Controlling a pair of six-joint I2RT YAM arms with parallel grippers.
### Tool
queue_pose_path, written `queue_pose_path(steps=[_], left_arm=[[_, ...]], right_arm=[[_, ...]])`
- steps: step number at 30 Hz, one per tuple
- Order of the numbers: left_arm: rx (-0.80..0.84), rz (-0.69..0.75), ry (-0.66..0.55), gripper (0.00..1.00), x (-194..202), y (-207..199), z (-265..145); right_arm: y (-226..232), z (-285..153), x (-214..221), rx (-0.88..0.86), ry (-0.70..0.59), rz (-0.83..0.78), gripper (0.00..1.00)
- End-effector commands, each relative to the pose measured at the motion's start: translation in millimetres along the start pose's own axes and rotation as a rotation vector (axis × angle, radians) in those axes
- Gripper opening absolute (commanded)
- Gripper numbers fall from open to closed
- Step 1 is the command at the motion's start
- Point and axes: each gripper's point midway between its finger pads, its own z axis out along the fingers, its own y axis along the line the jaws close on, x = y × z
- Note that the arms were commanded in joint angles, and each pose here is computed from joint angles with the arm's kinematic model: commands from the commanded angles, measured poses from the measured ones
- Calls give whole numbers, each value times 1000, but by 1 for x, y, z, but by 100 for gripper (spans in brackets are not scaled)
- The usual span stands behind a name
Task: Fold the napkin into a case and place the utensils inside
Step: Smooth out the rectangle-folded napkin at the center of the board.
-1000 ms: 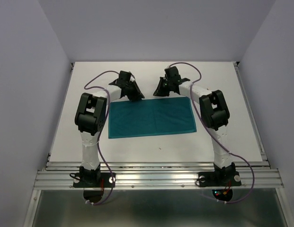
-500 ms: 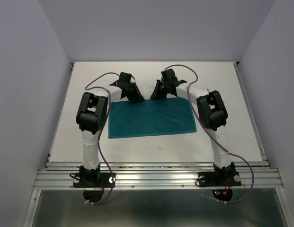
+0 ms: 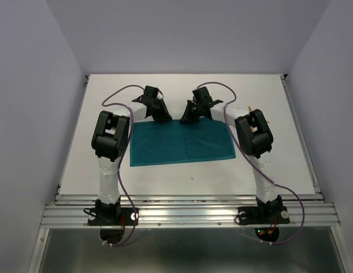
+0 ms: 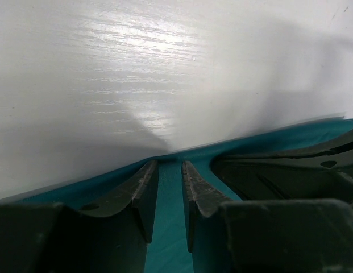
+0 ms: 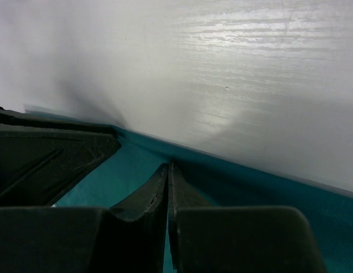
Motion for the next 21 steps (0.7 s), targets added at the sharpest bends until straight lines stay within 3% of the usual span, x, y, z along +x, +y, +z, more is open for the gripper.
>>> queue_pose_path(steps=[1, 9, 21], left_arm=[[-45, 70, -25, 35, -9, 4, -9], [-67, 110, -22, 35, -9, 10, -7], [-83, 138, -16, 35, -7, 15, -8]], right_arm=[[-16, -15, -17, 39, -70, 37, 8], [-46, -40, -30, 66, -115, 92, 8], [-127, -95, -64, 179, -224, 185, 8]])
